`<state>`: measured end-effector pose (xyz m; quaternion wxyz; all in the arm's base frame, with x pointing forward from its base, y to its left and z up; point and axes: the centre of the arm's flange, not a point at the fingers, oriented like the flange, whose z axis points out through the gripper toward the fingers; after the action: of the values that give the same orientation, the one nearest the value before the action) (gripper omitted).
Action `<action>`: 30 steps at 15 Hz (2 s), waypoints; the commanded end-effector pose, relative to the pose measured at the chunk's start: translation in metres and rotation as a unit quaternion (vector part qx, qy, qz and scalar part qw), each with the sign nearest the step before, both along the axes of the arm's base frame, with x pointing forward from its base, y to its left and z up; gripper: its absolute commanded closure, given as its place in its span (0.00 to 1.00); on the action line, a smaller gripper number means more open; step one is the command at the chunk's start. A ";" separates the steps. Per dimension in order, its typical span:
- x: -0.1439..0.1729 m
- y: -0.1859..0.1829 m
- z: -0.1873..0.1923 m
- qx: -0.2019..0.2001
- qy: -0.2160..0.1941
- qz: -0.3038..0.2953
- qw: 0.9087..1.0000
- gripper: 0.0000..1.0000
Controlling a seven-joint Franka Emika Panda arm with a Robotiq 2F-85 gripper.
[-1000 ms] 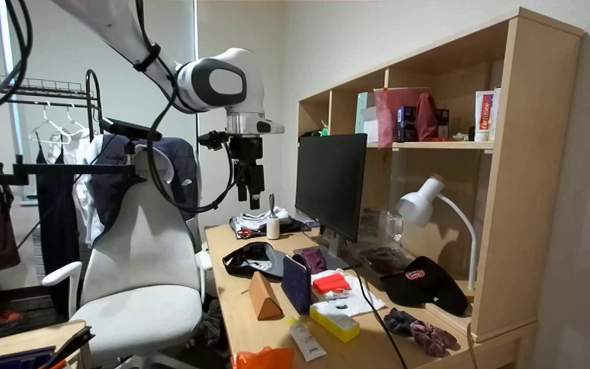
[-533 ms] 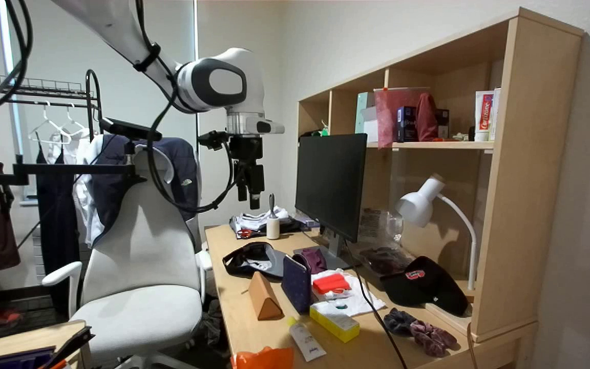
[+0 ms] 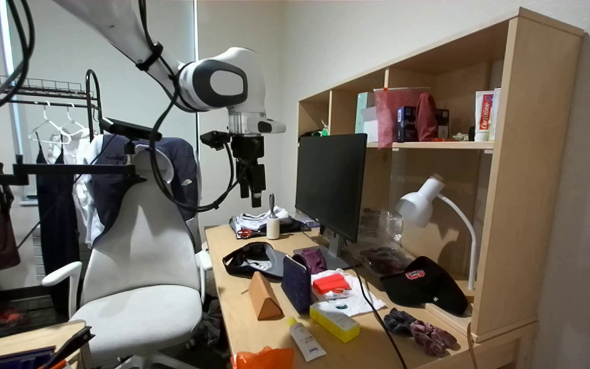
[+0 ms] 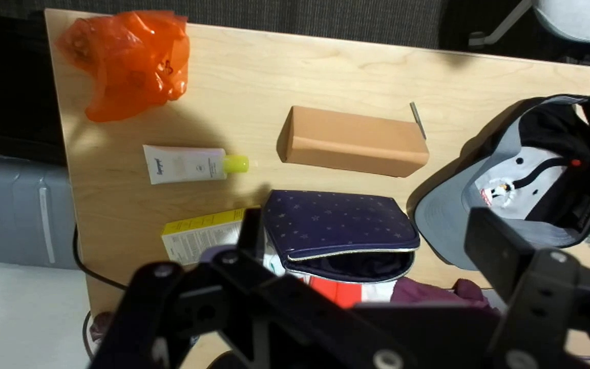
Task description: Put the white and yellow tube inside the dark blue bag
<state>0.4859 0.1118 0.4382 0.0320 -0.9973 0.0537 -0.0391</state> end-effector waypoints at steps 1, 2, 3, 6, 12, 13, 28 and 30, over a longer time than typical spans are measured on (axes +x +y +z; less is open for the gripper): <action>0.014 -0.006 -0.011 -0.007 0.003 0.003 1.000 0.00; 0.018 -0.009 -0.016 -0.004 0.006 0.012 1.000 0.00; 0.026 -0.016 -0.027 -0.007 0.009 0.021 1.000 0.00; 0.044 -0.033 -0.060 -0.006 0.020 0.049 0.999 0.00; 0.070 -0.055 -0.118 -0.012 0.042 0.158 0.986 0.00; 0.071 -0.053 -0.121 -0.010 0.047 0.170 0.984 0.00; 0.152 -0.069 -0.181 0.019 0.114 0.353 0.929 0.00; 0.161 -0.075 -0.195 0.029 0.119 0.392 0.912 0.00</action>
<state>0.6113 0.0454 0.2590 0.0547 -0.9560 -0.2767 0.0801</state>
